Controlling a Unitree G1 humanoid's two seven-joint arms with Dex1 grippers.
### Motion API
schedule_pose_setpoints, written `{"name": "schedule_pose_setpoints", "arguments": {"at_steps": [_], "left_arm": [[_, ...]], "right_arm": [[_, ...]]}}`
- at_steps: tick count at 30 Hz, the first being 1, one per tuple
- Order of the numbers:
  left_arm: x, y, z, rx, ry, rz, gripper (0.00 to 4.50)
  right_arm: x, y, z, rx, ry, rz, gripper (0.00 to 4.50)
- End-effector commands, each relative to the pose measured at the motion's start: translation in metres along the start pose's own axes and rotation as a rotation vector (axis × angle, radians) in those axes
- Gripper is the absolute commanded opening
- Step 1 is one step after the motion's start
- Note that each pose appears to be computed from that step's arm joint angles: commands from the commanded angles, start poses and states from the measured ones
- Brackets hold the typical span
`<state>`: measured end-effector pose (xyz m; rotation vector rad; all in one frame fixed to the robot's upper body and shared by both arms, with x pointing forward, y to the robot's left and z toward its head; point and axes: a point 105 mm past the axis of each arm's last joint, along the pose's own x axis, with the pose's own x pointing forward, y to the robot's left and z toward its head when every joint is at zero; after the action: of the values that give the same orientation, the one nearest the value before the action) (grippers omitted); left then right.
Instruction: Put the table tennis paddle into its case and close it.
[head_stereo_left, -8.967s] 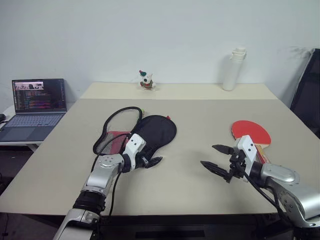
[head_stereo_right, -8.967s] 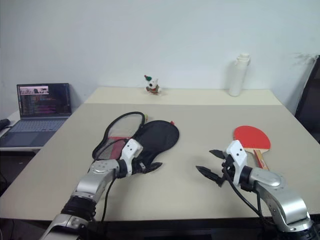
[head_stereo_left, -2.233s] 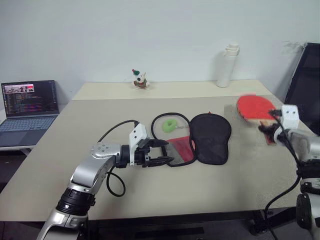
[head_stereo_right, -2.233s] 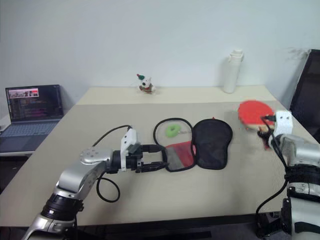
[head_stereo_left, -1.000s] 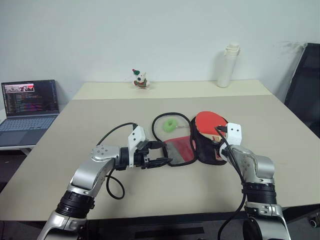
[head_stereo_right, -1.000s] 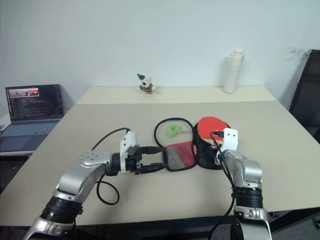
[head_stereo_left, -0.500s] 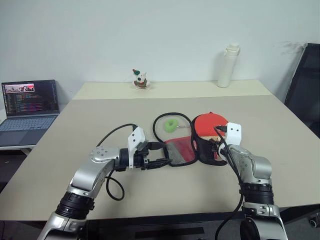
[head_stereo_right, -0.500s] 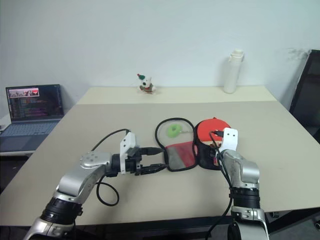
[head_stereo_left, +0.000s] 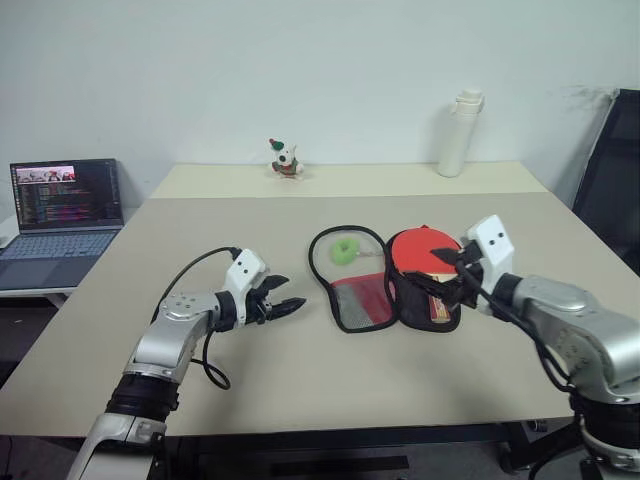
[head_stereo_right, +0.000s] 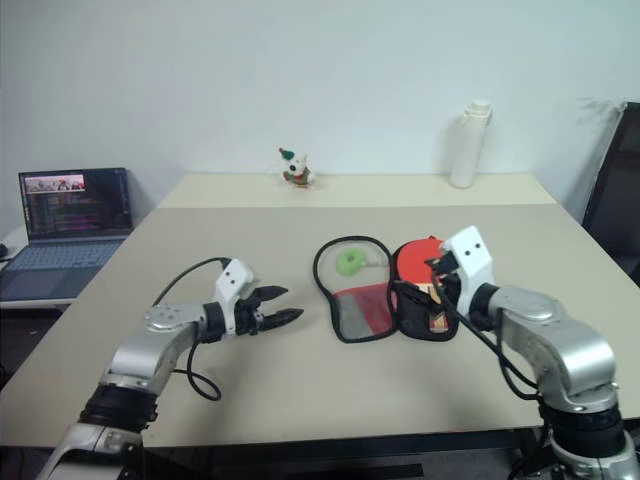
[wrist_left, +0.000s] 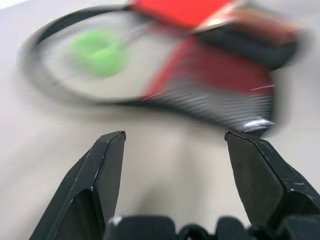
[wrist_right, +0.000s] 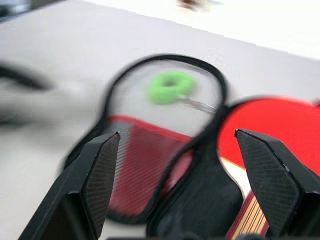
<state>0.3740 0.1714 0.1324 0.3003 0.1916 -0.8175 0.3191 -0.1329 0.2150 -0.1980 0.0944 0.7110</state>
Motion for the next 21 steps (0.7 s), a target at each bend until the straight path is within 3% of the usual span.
{"name": "schedule_pose_setpoints", "arguments": {"at_steps": [1, 9, 16, 21], "left_arm": [[0.006, 0.014, 0.01, 0.026, -0.017, 0.059, 2.86], [0.031, 0.017, 0.003, -0.003, 0.026, 0.033, 0.03], [0.052, 0.018, -0.011, -0.044, 0.079, 0.027, 0.03], [0.075, 0.001, -0.017, -0.075, 0.094, -0.034, 0.03]], "right_arm": [[-0.009, 0.006, 0.016, -0.038, -0.044, 0.055, 4.03], [-0.009, 0.004, 0.013, -0.047, -0.034, 0.042, 4.03], [-0.016, 0.0, 0.008, -0.068, -0.015, 0.025, 4.03], [-0.03, -0.014, 0.001, -0.066, 0.014, -0.029, 4.03]]}}
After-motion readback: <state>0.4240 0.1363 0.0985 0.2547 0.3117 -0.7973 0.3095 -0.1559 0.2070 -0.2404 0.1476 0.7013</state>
